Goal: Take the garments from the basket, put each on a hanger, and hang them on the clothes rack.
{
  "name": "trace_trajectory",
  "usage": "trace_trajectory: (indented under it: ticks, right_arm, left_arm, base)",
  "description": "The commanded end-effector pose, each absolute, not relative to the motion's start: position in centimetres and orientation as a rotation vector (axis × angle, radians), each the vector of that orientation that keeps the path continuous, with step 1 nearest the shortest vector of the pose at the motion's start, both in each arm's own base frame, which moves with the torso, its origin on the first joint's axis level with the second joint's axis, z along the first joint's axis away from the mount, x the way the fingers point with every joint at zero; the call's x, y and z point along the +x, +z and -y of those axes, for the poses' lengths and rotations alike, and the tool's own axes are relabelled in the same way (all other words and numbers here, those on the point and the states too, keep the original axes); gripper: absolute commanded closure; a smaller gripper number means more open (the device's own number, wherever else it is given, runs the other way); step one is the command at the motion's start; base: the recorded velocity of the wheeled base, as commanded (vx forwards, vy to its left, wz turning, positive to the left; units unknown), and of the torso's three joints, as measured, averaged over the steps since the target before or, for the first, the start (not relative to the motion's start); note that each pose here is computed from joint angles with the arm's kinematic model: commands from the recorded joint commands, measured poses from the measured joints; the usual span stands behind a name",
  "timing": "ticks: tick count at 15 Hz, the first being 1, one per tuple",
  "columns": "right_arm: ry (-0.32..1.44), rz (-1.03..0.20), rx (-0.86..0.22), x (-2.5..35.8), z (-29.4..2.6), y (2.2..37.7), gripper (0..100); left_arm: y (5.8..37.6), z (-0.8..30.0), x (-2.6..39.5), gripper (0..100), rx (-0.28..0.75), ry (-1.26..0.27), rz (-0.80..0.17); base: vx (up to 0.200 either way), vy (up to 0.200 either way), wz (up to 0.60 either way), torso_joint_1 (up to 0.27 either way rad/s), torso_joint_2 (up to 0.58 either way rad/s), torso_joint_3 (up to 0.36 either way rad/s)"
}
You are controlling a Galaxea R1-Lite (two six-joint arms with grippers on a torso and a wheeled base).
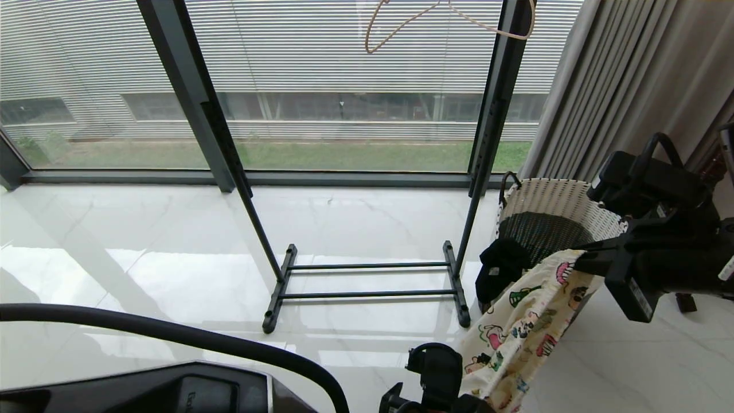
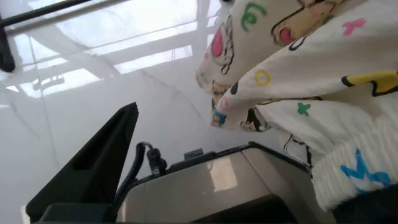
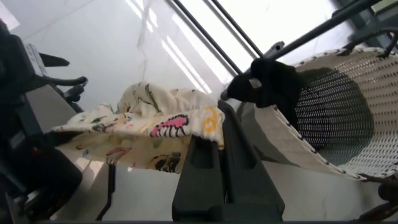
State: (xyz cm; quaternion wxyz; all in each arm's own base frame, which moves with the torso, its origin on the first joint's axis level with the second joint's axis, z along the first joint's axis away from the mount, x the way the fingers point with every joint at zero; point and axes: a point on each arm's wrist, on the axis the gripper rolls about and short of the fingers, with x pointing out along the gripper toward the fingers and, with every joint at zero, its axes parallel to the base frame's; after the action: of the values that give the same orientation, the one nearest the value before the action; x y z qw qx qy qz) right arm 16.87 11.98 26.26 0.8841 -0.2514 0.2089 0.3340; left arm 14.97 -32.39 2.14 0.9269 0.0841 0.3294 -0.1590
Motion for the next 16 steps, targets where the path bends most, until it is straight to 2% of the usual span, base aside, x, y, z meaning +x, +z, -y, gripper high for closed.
trace_trajectory:
  ticks: [1,5,6,8,9,10,12,13,16]
  right_arm:
    - [0.642,-0.426,-0.506,16.8,-10.6,26.7,100]
    - [0.621,-0.496,-0.514,15.8,-9.3,26.1,100]
    - [0.623,-0.511,-0.518,15.5,-9.1,25.6,100]
    - [0.630,-0.532,-0.527,14.8,-8.8,24.8,100]
    - [0.629,-0.550,-0.532,14.0,-8.3,24.0,100]
    - [0.630,-0.556,-0.533,13.3,-7.9,23.5,100]
    - [0.633,-0.566,-0.538,11.6,-6.9,22.6,100]
    - [0.638,-0.578,-0.541,10.2,-6.1,22.0,100]
    - [0.727,-0.560,-0.565,7.6,-5.5,20.6,100]
  left_arm:
    - [1.3,29.4,14.2,0,0.243,-0.288,-0.725]
    - [3.1,27.5,13.6,0,0.223,-0.288,-0.714]
    - [3.7,27.1,13.4,100,0.212,-0.290,-0.707]
    - [3.5,26.0,13.0,100,0.237,-0.280,-0.717]
    - [3.6,24.4,12.3,100,0.267,-0.258,-0.717]
    - [4.1,23.7,12.0,100,0.270,-0.233,-0.689]
    - [6.1,22.8,11.9,100,0.235,-0.186,-0.603]
    - [8.5,22.2,11.6,100,0.201,-0.216,-0.548]
    - [11.8,22.0,12.7,100,0.172,-0.254,-0.420]
  base:
    - [0.000,0.000,0.00,0.000,0.00,0.000]
    - [0.000,0.000,0.00,0.000,0.00,0.000]
    - [0.000,0.000,0.00,0.000,0.00,0.000]
    - [0.000,0.000,0.00,0.000,0.00,0.000]
    - [0.000,0.000,0.00,0.000,0.00,0.000]
    - [0.000,0.000,0.00,0.000,0.00,0.000]
    - [0.000,0.000,0.00,0.000,0.00,0.000]
    - [0.000,0.000,0.00,0.000,0.00,0.000]
    - [0.000,0.000,0.00,0.000,0.00,0.000]
